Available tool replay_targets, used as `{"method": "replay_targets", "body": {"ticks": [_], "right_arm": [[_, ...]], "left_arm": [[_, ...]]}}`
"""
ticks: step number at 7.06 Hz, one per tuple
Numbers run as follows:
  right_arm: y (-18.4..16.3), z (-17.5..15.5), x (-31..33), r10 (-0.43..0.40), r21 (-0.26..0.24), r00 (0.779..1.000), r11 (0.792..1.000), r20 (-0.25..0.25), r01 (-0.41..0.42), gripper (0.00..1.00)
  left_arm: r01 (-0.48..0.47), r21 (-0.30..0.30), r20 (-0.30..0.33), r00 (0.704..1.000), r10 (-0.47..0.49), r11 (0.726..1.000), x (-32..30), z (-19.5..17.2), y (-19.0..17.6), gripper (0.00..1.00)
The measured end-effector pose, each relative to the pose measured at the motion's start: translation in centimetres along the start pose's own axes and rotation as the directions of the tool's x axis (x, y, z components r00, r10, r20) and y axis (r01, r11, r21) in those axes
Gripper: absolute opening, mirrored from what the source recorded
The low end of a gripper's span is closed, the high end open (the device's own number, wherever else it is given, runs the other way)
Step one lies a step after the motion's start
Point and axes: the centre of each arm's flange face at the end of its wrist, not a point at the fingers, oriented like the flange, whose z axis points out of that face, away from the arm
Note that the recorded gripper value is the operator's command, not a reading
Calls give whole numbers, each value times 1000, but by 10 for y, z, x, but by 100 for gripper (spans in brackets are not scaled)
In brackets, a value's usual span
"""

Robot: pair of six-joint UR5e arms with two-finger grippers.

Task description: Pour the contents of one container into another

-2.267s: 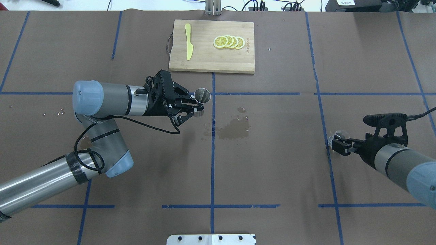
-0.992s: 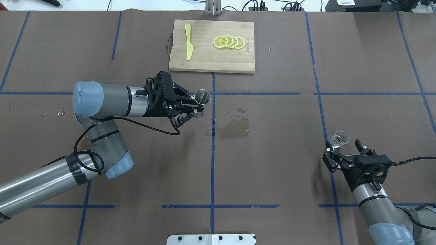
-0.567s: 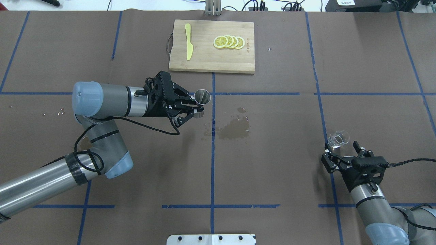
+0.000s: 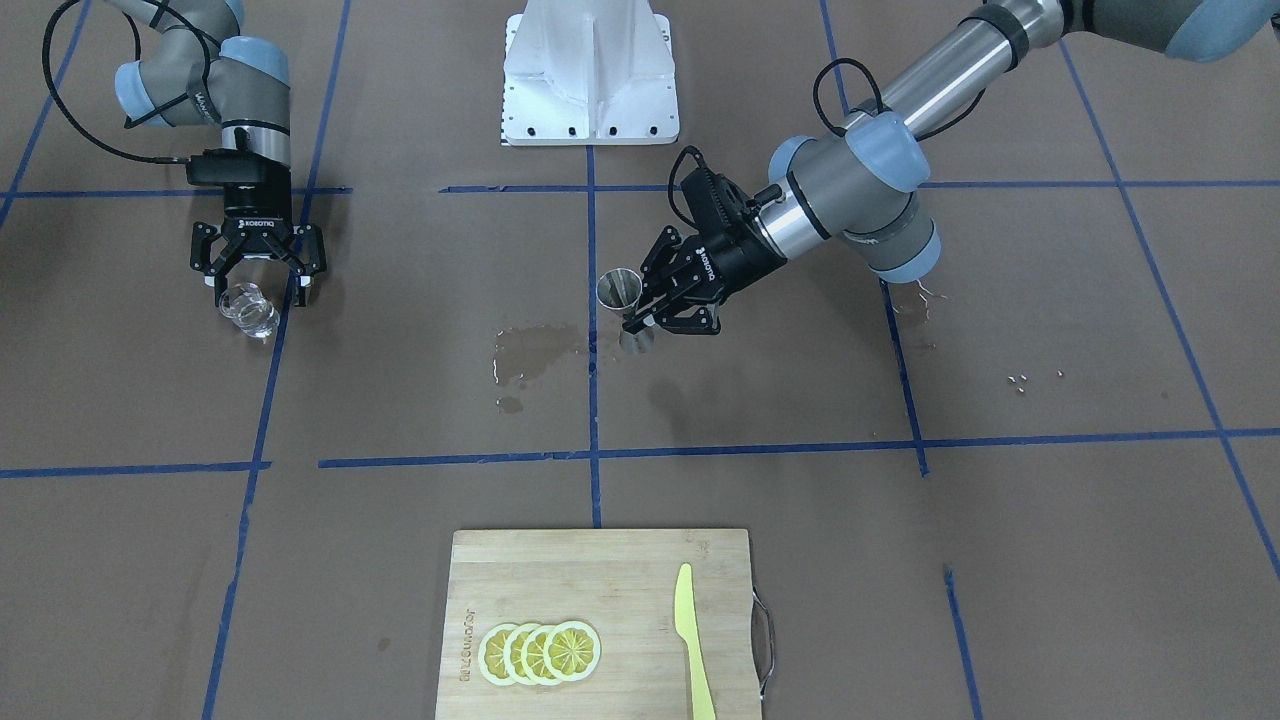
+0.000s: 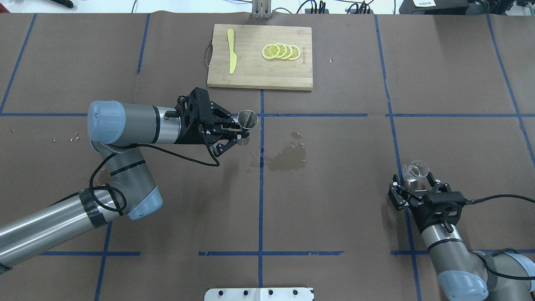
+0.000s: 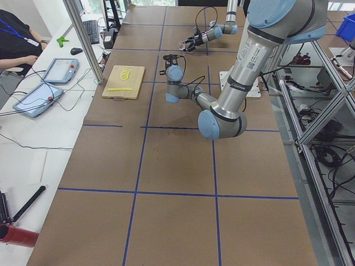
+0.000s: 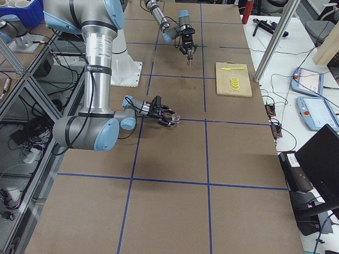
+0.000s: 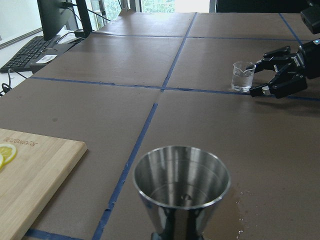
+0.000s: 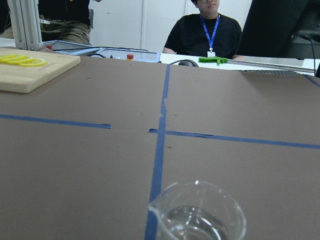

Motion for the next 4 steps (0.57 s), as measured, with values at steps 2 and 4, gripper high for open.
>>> {"method": "replay_targets", "body": {"ticks": [2,4], "right_arm": [[-6,6,4,2,11,1000,1000,-13,-2,90],[-6,7,5,4,13,1000,1000,-16,-4,28]], "left_arm": [[1,-2,0,1000,-1,1000,0,0,1,0],[0,-1,0,1000,0,1000,0,0,1,0]]}}
